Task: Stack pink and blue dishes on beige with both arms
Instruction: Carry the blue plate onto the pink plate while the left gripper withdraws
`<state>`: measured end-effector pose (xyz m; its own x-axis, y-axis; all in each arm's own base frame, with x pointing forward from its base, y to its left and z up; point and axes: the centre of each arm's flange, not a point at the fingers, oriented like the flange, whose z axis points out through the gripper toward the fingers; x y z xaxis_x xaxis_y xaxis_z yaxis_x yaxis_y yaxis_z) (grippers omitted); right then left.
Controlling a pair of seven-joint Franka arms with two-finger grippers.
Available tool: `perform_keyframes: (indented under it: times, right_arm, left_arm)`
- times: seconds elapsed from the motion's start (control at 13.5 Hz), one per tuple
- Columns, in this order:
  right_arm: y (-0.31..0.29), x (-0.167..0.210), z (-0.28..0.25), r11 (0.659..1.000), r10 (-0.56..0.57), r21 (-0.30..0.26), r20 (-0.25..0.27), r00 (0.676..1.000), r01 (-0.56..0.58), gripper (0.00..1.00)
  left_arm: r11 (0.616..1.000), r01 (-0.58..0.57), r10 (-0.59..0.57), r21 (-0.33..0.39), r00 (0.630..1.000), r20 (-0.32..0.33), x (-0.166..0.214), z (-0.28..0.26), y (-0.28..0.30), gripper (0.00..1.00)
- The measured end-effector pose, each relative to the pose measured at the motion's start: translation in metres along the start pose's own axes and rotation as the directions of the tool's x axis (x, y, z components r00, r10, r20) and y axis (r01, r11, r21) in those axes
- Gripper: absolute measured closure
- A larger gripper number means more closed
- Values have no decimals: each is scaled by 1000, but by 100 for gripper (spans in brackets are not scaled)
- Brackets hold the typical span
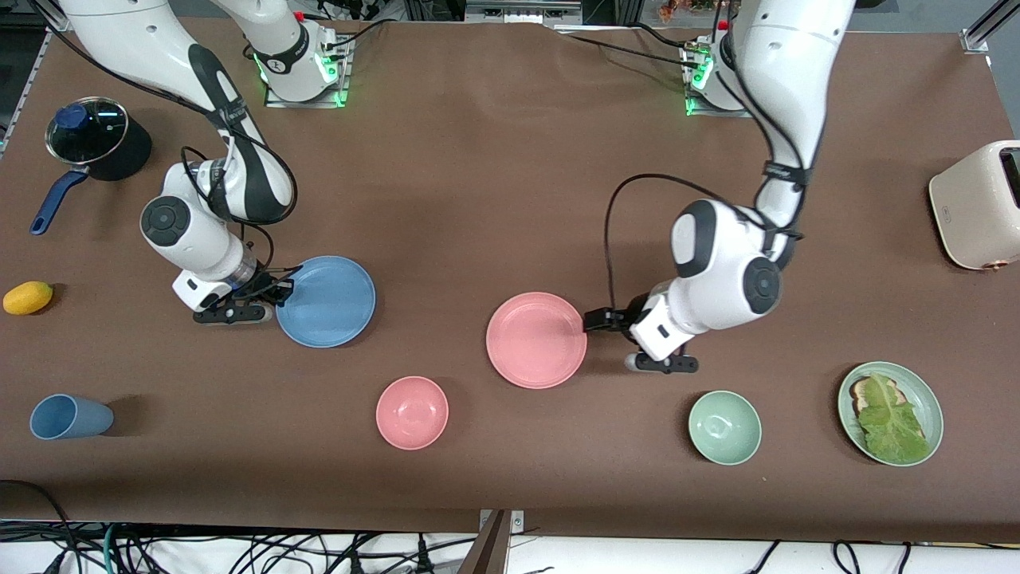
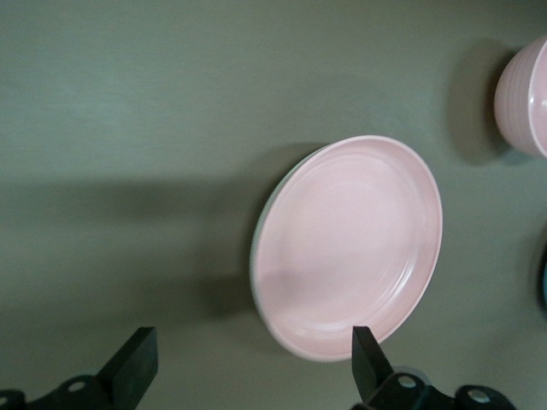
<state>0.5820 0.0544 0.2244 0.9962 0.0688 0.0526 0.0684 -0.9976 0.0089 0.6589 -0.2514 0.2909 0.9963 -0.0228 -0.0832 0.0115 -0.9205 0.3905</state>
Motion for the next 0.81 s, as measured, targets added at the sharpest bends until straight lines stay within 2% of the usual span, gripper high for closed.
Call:
perform_keyframes:
  times: [0.22, 0.37, 0.44, 0.59, 0.74, 0.81]
  right_arm:
    - [-4, 25, -42, 1000, -6, 4, 38, 999, 6, 96]
    - [-14, 45, -76, 1000, -21, 12, 48, 999, 21, 96]
    - [-23, 54, -93, 999, -36, 18, 45, 998, 35, 96]
    - [-49, 66, -122, 997, -56, 60, 43, 998, 53, 96]
    - [-81, 72, -142, 990, -54, 135, 35, 998, 49, 96]
    - [-98, 72, -146, 988, -37, 153, 35, 999, 31, 96]
  left_arm:
    - [987, -76, 62, 145, 993, 97, 0, -63, -22, 0]
    - [947, -183, 148, 263, 978, 148, 3, -96, -42, 0]
    - [924, -243, 202, 295, 966, 163, 7, -108, -51, 0]
    - [893, -329, 284, 307, 941, 183, 15, -129, -84, 0]
    - [872, -397, 350, 286, 915, 202, 21, -153, -139, 0]
    - [864, -422, 376, 275, 904, 205, 22, -166, -167, 0]
